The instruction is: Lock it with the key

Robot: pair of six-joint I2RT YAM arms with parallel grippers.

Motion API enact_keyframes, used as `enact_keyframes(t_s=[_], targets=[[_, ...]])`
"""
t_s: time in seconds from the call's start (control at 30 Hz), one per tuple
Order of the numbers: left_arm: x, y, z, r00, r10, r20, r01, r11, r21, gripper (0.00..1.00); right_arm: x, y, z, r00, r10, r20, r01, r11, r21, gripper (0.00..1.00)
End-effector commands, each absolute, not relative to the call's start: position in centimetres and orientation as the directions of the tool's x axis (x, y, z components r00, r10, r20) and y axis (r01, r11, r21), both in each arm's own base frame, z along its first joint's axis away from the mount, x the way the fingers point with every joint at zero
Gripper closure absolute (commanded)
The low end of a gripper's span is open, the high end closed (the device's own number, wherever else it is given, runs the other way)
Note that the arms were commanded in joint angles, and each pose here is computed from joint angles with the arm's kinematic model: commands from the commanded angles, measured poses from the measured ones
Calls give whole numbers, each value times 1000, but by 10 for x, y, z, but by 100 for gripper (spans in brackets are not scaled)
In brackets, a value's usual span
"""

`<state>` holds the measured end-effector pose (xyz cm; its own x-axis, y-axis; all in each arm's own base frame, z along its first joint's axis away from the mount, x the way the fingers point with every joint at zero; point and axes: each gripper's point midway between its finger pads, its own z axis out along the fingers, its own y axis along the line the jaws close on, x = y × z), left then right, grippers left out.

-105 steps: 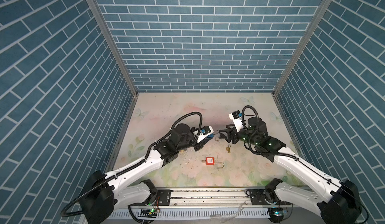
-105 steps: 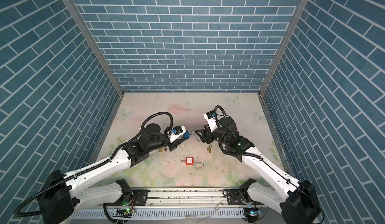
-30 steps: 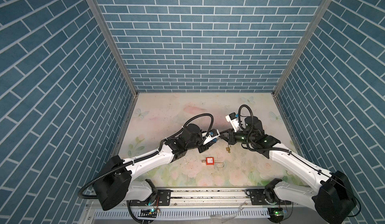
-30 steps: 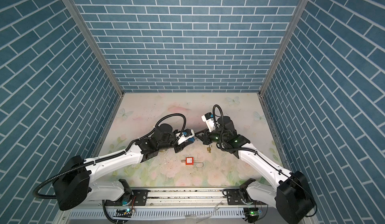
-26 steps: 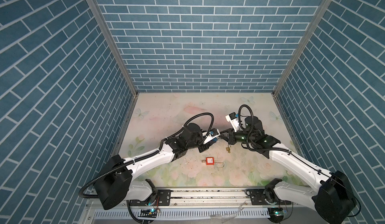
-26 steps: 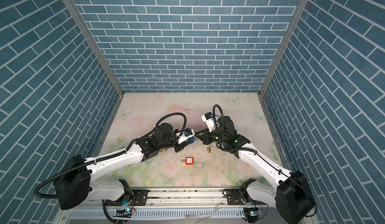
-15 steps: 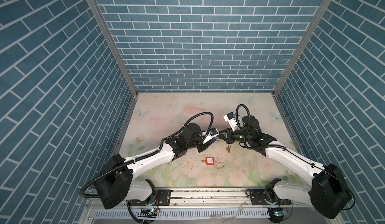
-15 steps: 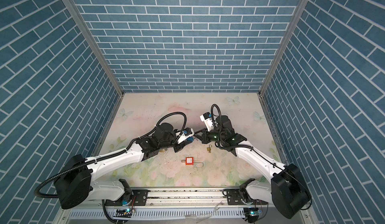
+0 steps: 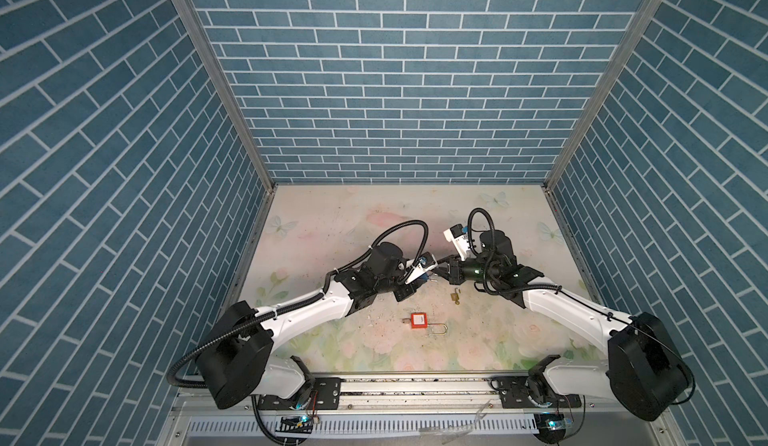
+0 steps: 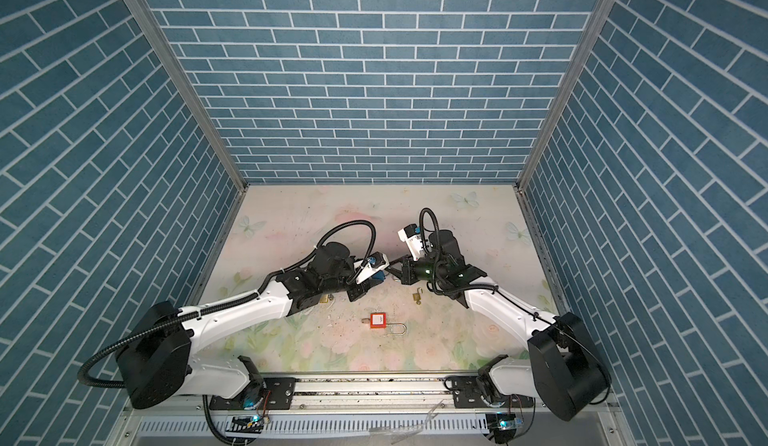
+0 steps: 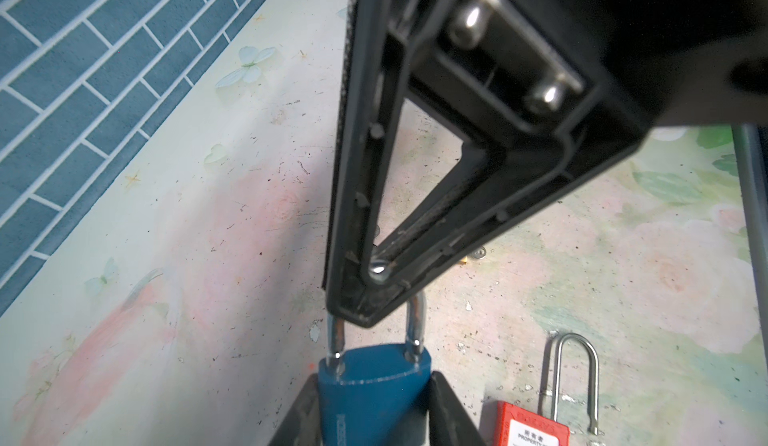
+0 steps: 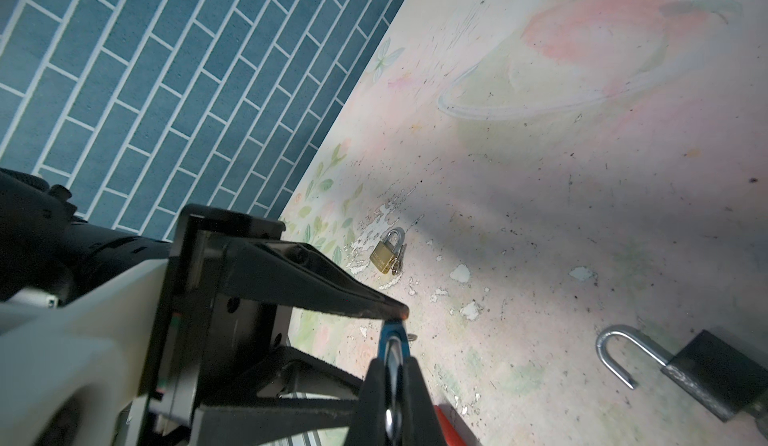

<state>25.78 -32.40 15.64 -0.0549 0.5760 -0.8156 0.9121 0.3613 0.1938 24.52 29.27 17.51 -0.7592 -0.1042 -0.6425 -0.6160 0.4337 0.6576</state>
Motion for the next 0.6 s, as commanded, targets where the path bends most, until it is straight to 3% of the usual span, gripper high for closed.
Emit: enact_keyframes(t_s=[0.0, 0.57], targets=[[273, -365, 330, 305, 181, -935, 842, 408, 353, 97, 197, 294, 121, -867, -244, -434, -498, 422, 757, 100], [274, -369, 386, 382, 44, -923, 818, 449, 360, 99, 191, 297, 76, -898, -264, -352, -438, 458, 774, 100]])
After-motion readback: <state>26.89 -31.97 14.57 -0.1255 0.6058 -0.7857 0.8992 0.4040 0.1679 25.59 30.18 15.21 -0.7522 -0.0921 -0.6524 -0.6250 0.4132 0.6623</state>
